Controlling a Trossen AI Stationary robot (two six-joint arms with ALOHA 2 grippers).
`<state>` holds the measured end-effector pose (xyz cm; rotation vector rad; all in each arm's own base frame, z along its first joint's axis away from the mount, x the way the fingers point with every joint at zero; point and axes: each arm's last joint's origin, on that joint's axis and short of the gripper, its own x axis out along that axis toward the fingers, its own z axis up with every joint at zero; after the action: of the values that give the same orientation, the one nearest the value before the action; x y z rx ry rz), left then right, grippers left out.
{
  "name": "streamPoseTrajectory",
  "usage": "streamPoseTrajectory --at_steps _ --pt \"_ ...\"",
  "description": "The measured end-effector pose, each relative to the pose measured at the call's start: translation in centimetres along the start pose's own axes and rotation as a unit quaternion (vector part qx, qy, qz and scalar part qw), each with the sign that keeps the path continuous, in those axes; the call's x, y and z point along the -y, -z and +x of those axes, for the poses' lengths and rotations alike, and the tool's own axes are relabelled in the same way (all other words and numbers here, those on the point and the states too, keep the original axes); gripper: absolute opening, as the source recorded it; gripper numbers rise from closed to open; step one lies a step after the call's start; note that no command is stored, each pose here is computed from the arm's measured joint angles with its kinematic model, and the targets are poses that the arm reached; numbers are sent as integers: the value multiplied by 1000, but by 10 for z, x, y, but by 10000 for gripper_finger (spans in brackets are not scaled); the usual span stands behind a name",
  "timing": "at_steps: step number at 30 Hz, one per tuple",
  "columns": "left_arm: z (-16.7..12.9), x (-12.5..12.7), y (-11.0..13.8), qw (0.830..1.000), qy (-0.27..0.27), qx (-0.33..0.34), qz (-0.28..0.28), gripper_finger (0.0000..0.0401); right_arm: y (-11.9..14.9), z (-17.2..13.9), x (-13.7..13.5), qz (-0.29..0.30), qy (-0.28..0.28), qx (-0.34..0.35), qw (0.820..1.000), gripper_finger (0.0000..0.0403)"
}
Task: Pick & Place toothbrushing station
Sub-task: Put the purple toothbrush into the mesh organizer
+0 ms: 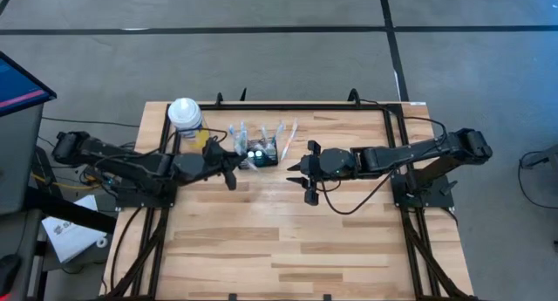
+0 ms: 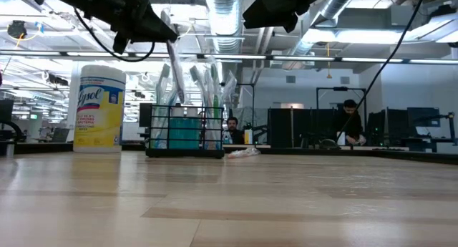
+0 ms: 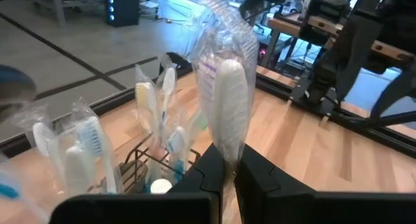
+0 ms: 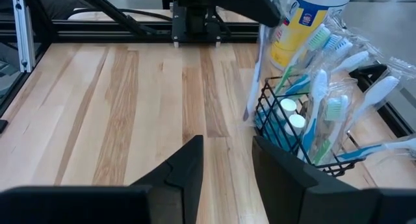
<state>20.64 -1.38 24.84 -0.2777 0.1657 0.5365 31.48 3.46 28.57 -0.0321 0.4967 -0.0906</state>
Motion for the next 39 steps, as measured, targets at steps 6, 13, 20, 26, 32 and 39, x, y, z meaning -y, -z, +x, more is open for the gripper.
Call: streamPoseTrajectory --at_steps 6,13,20,26,32,39 --pt "5 -6 -9 999 -17 -36 5 7 0 0 0 0 0 0 1000 122" --pt "4 -4 -33 998 -37 -53 16 7 0 0 0 0 0 -1 1000 122" --pt "3 -8 -44 996 -61 -64 23 7 1 0 0 -1 0 -7 1000 121" --pt "4 -15 -45 993 -81 -79 30 7 1 0 0 -2 0 -7 1000 122" --pt "6 -21 -46 991 -97 -84 31 7 2 0 0 -2 1 -8 1000 121" --pt "8 -26 -47 990 -109 -85 38 7 2 0 0 -2 1 -9 1000 122"
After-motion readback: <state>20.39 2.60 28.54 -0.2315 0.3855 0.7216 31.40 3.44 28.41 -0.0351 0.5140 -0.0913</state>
